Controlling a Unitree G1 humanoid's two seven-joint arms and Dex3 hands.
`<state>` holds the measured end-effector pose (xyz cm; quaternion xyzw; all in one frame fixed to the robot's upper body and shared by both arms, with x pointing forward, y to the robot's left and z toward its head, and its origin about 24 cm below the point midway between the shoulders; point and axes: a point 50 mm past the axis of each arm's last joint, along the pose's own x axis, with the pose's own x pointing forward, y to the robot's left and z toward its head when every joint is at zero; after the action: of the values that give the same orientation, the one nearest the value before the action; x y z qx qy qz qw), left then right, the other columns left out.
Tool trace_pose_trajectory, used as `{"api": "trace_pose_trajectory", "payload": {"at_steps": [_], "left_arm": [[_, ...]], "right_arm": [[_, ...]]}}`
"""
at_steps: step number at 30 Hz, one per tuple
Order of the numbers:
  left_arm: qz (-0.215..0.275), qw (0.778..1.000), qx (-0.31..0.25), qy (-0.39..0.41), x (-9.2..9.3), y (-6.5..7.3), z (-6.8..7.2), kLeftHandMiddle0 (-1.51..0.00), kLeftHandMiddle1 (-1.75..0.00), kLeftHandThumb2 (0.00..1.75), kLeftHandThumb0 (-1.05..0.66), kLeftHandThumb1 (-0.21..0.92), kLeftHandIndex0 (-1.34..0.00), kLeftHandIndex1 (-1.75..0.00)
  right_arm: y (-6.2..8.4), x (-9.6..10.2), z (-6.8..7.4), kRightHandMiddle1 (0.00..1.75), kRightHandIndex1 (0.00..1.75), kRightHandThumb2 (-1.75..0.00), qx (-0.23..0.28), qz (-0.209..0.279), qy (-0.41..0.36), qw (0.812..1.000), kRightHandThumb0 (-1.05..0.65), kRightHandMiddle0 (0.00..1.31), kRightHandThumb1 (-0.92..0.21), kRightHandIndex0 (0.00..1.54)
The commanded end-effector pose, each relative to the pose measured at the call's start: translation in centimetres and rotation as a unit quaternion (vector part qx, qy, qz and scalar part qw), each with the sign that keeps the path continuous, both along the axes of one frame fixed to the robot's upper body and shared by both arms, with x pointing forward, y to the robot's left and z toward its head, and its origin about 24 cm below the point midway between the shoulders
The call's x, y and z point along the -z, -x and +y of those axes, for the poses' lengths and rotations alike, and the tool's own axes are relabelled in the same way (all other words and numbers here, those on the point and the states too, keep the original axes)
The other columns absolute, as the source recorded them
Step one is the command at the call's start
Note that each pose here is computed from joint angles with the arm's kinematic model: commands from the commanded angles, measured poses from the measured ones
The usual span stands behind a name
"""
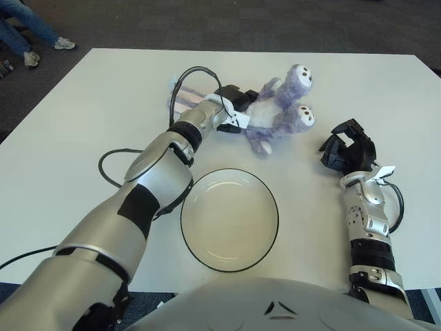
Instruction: Put the doll into the plate.
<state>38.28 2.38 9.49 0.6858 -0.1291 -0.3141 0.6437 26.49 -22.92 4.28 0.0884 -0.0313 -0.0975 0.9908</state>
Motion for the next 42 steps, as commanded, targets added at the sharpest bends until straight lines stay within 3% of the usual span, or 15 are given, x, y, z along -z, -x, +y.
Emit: {"api": "trace_pose_trajectory", "payload": {"at_steps": [1,8,20,36,42], "left_arm": [[0.061,0.998,-0.017,-0.026,4.1,1.5,1.2,-0.82,-1.75,1.64,-0.01,0.01,-0.67,-1.66],[0.077,0.997,-0.026,0.004,4.3,1.5,1.6,-0.92,-1.75,1.73,0.00,-0.07,-0.71,-1.64],[0.064,0.996,-0.053,0.038,4.0,1.2,2.1,-0.88,-1.63,1.62,0.00,0.02,-0.61,-1.75],[0.047,0.993,-0.061,0.089,3.1,0.8,2.5,-0.90,-1.56,1.60,0.00,0.01,-0.62,-1.75],[0.012,0.992,-0.050,0.115,1.9,0.4,2.8,-0.93,-1.56,1.65,0.00,-0.03,-0.65,-1.75]], "right_arm": [[0.8,2.0,0.3,1.66,1.75,-1.51,0.004,0.045,-0.017,0.999,-0.01,0.59,-0.13,0.73],[0.9,2.0,0.3,1.66,1.75,-1.51,0.004,0.045,-0.017,0.999,-0.01,0.59,-0.13,0.73],[0.9,2.0,0.3,1.65,1.75,-1.52,0.003,0.045,-0.016,0.999,-0.01,0.60,-0.12,0.73],[0.9,2.1,0.2,1.66,1.75,-1.51,0.003,0.046,-0.018,0.999,-0.01,0.59,-0.13,0.73],[0.8,2.1,0.2,1.67,1.75,-1.51,0.002,0.046,-0.017,0.999,-0.01,0.58,-0.13,0.72]]}}
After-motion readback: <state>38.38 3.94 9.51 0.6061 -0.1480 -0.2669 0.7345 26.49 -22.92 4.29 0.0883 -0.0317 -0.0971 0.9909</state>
